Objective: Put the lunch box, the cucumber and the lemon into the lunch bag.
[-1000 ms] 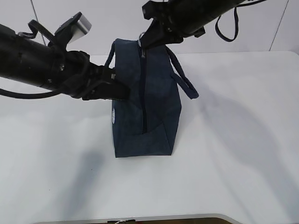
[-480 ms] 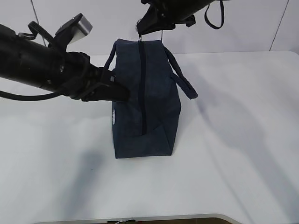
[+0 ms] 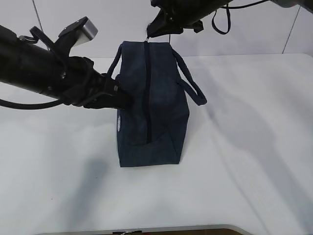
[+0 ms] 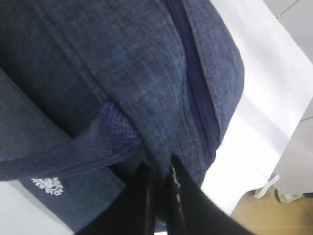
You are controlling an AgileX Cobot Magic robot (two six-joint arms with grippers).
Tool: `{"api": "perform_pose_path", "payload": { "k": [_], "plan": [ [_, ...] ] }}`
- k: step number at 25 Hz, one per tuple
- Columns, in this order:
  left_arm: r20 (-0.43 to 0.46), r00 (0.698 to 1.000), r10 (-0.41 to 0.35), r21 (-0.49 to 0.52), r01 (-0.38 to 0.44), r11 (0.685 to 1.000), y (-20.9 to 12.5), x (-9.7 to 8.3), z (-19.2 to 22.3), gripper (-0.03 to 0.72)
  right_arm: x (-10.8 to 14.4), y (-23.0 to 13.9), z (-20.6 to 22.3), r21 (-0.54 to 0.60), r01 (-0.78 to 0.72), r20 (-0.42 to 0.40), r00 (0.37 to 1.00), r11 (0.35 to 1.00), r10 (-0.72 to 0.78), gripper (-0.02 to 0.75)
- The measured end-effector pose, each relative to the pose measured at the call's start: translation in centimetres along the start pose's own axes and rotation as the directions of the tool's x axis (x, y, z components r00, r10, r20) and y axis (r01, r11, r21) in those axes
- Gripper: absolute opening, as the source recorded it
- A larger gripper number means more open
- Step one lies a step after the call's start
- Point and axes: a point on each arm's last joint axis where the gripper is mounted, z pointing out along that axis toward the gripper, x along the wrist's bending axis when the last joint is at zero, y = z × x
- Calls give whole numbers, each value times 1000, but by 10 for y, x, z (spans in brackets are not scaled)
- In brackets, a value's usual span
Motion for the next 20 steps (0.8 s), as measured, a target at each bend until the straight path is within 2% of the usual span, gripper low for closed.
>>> {"api": "perform_pose_path", "payload": {
  "k": [13, 17, 20],
  "plan": [
    [-67, 995, 78, 16, -77, 997, -1, 6, 0, -12, -38, 1, 7, -34, -158, -24, 987, 987, 157, 5],
    [-129, 986, 104, -4, -105, 994, 2, 13, -2, -12, -44, 1, 1, -16, -152, -13, 988, 988, 152, 5],
    [-206, 974, 93, -50, -106, 993, 7, 25, -7, -12, -51, 0, -7, 11, -140, 10, 990, 990, 140, 5]
  ]
}}
